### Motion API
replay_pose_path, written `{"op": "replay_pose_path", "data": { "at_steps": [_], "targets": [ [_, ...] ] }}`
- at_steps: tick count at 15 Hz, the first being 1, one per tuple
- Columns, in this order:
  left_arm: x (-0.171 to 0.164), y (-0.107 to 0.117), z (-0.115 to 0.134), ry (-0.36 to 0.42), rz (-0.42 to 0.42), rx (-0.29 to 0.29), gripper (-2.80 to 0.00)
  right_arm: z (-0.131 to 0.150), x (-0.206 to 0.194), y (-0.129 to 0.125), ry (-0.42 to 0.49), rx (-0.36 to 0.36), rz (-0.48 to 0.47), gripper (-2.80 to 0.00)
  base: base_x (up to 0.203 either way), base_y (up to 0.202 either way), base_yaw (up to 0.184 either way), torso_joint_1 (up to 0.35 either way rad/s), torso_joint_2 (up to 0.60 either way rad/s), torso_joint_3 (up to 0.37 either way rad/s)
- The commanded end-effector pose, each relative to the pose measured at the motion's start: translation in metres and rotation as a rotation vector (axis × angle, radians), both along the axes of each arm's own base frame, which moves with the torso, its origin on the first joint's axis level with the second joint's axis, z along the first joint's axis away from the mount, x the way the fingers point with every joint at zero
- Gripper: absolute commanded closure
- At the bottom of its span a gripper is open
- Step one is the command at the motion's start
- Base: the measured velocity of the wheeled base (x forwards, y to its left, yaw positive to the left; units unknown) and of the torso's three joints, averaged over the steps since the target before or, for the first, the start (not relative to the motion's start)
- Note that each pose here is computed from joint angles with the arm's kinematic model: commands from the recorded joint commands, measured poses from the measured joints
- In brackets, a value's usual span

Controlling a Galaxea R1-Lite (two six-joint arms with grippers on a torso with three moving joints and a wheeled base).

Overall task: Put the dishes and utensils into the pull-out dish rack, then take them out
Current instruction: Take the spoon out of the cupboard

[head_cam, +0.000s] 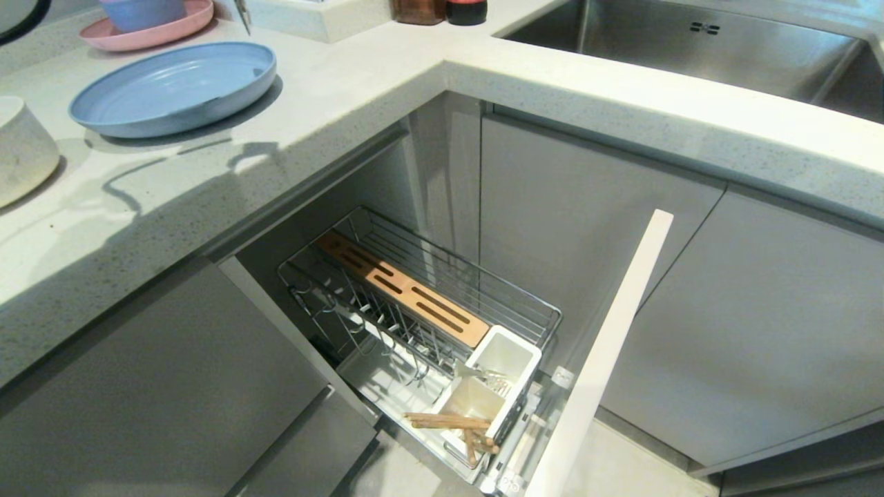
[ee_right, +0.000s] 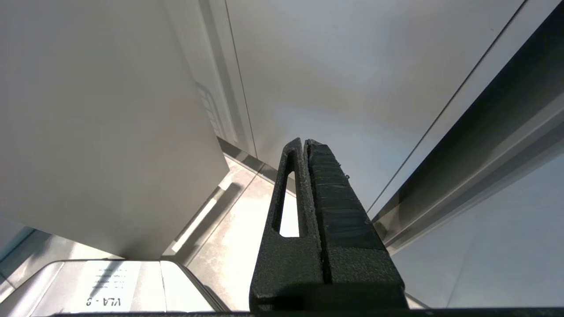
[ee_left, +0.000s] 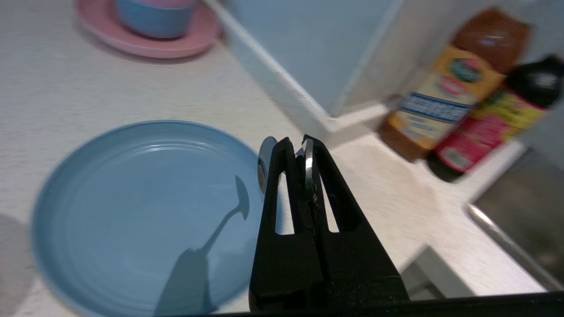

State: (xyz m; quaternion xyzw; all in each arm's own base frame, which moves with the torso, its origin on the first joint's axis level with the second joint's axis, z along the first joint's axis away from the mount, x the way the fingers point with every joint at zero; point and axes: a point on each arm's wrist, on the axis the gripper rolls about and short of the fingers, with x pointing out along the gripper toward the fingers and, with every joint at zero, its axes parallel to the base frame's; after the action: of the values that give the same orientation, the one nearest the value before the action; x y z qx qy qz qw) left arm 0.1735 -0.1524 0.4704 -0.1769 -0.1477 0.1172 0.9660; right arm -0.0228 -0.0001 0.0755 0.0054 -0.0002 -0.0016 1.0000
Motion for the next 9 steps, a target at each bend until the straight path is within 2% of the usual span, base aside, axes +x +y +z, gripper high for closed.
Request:
{"op": "replay_pose_path", "data": {
  "at_steps": [1,4,9],
  "targets": [
    [0.015,0.0,-0.006,0.028,0.068,0.011,0.0,0.0,0.0,0.0,0.002,0.0,0.0,0.0,0.0,0.0,0.0,0.0,0.0,0.0],
    [0.022,-0.005,-0.012,0.071,0.155,-0.01,0.0,0.0,0.0,0.0,0.002,0.0,0.0,0.0,0.0,0.0,0.0,0.0,0.0,0.0],
    [0.036,-0.004,-0.017,0.069,0.206,-0.026,0.0,0.0,0.0,0.0,0.002,0.0,0.0,0.0,0.0,0.0,0.0,0.0,0.0,0.0]
  ]
}}
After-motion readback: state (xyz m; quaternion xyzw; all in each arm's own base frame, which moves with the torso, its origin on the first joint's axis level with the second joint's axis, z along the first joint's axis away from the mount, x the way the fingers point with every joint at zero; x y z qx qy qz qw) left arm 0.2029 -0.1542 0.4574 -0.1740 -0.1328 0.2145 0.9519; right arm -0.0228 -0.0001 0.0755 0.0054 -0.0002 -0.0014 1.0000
